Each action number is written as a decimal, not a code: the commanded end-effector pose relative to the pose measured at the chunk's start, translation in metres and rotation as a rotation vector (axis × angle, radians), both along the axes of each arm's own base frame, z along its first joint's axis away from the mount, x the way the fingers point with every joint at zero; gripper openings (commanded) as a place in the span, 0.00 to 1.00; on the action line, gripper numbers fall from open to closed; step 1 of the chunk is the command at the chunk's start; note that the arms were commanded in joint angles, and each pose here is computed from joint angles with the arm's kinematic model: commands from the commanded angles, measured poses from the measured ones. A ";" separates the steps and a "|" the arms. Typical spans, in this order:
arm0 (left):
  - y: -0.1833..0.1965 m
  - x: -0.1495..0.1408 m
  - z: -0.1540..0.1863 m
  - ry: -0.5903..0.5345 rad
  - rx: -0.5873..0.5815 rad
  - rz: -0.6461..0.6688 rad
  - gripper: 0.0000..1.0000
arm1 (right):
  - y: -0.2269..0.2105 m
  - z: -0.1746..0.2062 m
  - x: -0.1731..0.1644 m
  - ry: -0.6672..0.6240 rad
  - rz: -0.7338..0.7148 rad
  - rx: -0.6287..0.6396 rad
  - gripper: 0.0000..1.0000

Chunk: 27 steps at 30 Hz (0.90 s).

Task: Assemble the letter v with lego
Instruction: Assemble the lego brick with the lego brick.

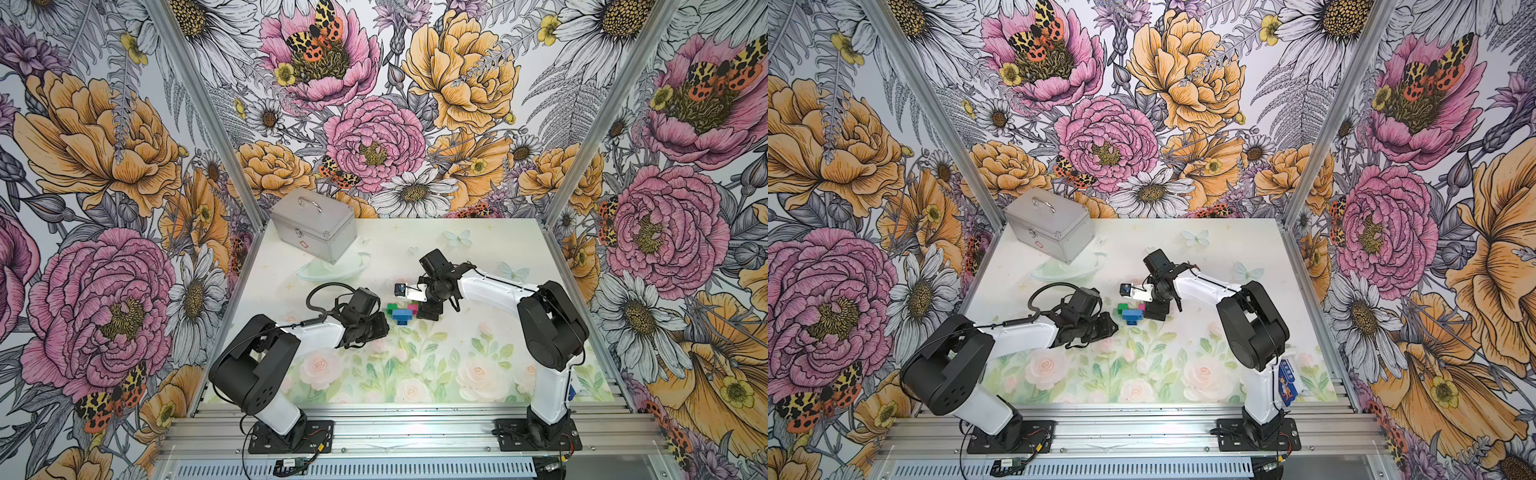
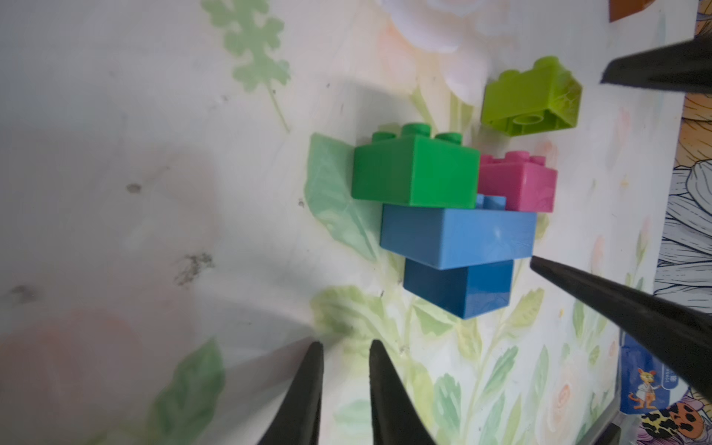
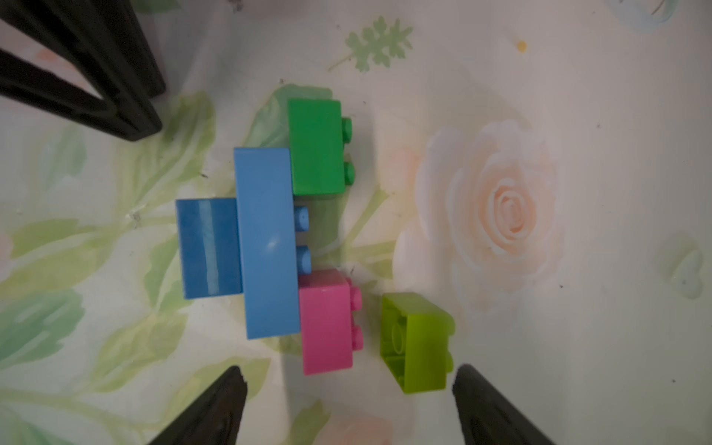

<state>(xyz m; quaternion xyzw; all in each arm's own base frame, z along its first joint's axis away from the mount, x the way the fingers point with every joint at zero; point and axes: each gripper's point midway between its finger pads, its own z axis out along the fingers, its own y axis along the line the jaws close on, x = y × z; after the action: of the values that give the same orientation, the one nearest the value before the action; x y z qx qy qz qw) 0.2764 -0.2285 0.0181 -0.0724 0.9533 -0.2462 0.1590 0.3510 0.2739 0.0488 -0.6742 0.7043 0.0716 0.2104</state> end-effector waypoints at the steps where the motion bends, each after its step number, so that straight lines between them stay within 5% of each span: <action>1: -0.003 0.013 0.001 -0.033 0.025 0.048 0.18 | 0.006 0.001 0.009 -0.011 0.017 0.021 0.86; 18: -0.008 0.026 -0.004 -0.032 0.047 0.075 0.14 | 0.005 -0.009 0.013 -0.009 0.038 0.002 0.77; 27: -0.008 0.024 -0.002 -0.033 0.042 0.072 0.16 | 0.003 0.007 0.018 -0.051 0.018 0.002 0.87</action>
<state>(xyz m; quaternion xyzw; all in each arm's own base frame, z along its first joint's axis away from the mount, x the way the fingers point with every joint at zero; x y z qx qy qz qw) 0.2999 -0.2381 0.0170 -0.0936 0.9510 -0.2313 0.1825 0.3626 0.2780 0.0429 -0.6864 0.6918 0.0651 0.2146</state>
